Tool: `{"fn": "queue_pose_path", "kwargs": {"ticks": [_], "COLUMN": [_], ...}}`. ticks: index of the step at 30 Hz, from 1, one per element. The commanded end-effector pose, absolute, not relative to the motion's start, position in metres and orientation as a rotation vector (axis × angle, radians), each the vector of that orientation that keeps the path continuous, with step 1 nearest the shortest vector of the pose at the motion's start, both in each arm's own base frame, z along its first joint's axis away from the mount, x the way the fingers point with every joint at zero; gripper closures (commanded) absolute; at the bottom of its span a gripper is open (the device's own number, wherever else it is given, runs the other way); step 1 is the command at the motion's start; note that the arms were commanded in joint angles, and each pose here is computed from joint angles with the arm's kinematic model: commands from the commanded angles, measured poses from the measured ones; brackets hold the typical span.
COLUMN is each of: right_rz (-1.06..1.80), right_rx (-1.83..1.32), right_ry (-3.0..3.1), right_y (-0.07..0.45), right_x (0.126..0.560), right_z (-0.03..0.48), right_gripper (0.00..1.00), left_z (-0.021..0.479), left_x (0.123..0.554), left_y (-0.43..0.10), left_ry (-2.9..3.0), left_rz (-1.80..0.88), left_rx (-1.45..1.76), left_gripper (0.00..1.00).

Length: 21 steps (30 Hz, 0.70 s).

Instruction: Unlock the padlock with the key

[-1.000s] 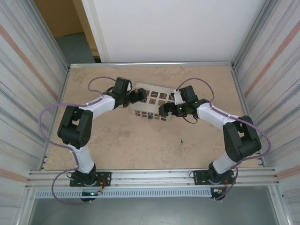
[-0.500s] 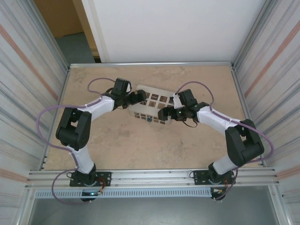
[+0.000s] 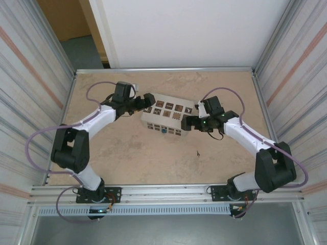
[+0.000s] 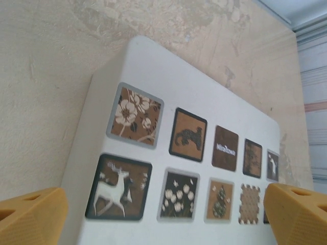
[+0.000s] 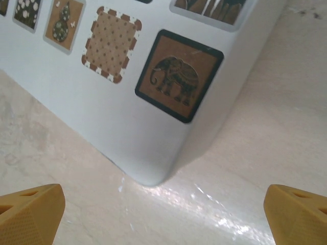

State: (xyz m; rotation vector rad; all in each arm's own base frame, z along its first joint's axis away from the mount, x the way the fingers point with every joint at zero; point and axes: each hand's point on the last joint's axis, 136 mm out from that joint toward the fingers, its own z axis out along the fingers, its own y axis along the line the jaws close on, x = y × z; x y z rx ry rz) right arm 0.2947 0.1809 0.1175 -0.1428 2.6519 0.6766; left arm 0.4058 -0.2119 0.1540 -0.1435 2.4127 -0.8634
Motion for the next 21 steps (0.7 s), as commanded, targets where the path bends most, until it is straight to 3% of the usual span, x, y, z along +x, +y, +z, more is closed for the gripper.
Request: {"fn": "queue_pose_path", "kwargs": {"ticks": [1, 10, 21], "right_rz": [0.57, 0.473, 0.385], "right_rx": [-0.143, -0.076, -0.054], "right_ry": [2.723, 2.859, 2.995], "right_y": [0.159, 0.133, 0.126], "right_x": [0.271, 0.224, 0.189], "right_z": [0.115, 0.105, 0.072], "right_gripper": [0.06, 0.16, 0.2], "left_z": [0.168, 0.179, 0.15], "left_x": [0.383, 0.319, 0.256], "left_y": [-0.201, -0.178, -0.178], "left_ry": [2.4, 2.348, 2.363], "left_rz": [-0.837, -0.847, -0.892], "left_rx": [-0.105, -0.136, -0.169], "left_gripper": [0.01, 0.01, 0.01]}}
